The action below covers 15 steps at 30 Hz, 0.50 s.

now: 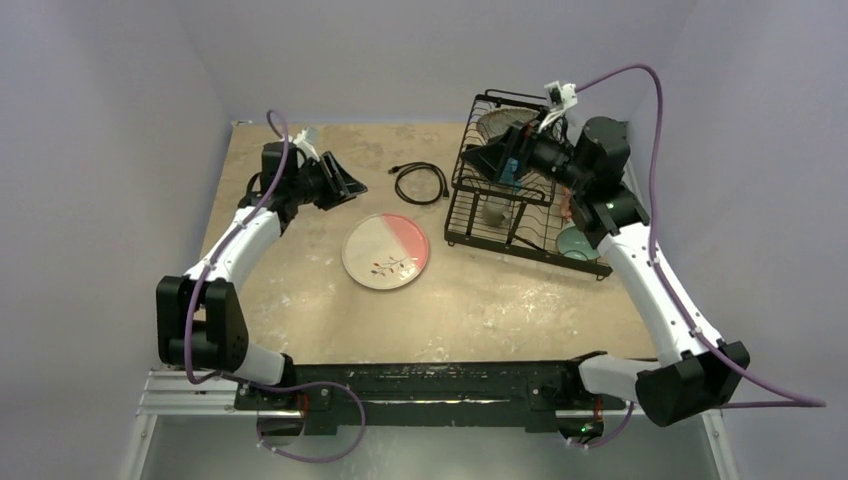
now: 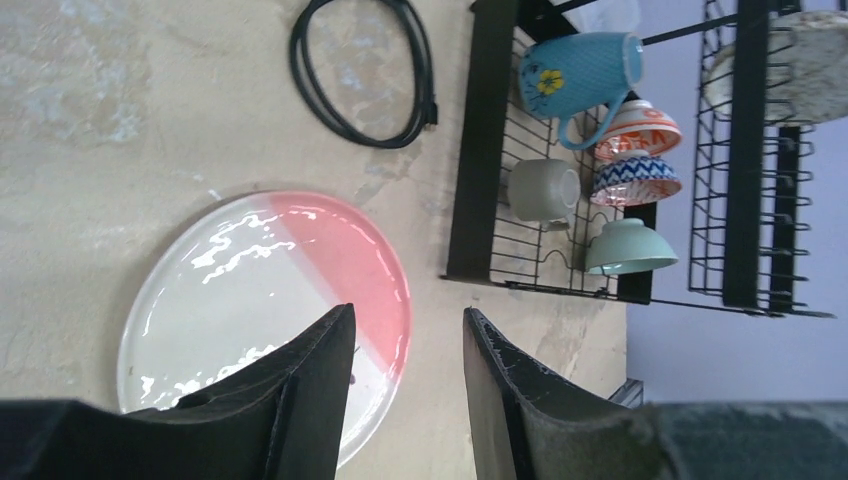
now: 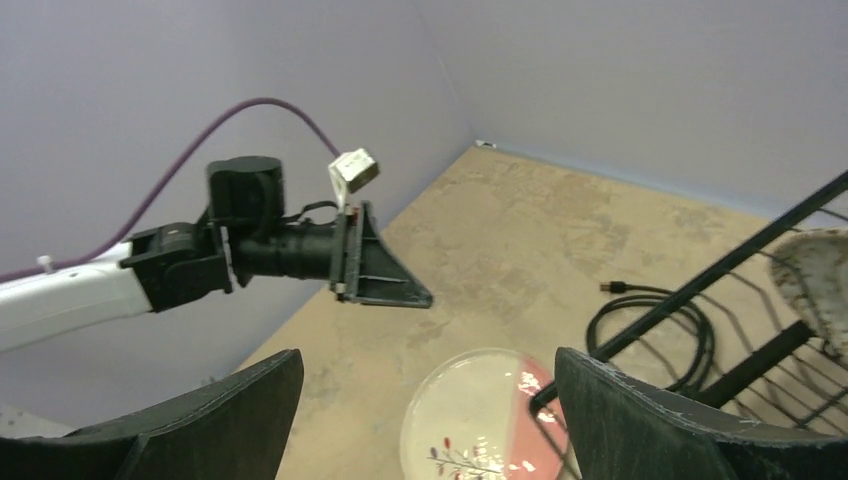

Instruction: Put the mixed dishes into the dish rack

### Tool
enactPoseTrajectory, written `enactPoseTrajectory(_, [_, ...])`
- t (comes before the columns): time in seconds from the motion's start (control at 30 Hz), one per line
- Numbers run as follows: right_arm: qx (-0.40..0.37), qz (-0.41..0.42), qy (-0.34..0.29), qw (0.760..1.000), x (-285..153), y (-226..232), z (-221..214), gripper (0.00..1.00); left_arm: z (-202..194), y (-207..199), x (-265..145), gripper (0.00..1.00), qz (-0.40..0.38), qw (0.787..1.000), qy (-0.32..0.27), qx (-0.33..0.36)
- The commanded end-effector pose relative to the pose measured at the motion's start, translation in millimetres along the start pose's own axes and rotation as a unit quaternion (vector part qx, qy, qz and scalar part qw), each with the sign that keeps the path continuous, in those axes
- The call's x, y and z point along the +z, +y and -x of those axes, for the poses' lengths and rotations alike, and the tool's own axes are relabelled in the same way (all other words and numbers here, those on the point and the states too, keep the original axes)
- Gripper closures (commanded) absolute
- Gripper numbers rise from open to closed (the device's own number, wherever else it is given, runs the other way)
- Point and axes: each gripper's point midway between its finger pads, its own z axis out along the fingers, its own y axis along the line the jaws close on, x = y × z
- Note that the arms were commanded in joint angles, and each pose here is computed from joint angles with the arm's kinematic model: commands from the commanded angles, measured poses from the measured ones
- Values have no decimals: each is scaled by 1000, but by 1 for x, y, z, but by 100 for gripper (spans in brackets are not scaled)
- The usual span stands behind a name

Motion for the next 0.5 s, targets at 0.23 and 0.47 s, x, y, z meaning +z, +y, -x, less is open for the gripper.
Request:
enactPoseTrajectory(0.23, [-36, -14, 15, 999, 0, 86, -45, 1, -6, 22, -9, 53, 44, 998, -23, -50])
enactPoseTrajectory(0.47, [-169, -46, 63, 982, 12, 114, -107, 1, -52, 35, -54, 49, 67, 992, -36, -96])
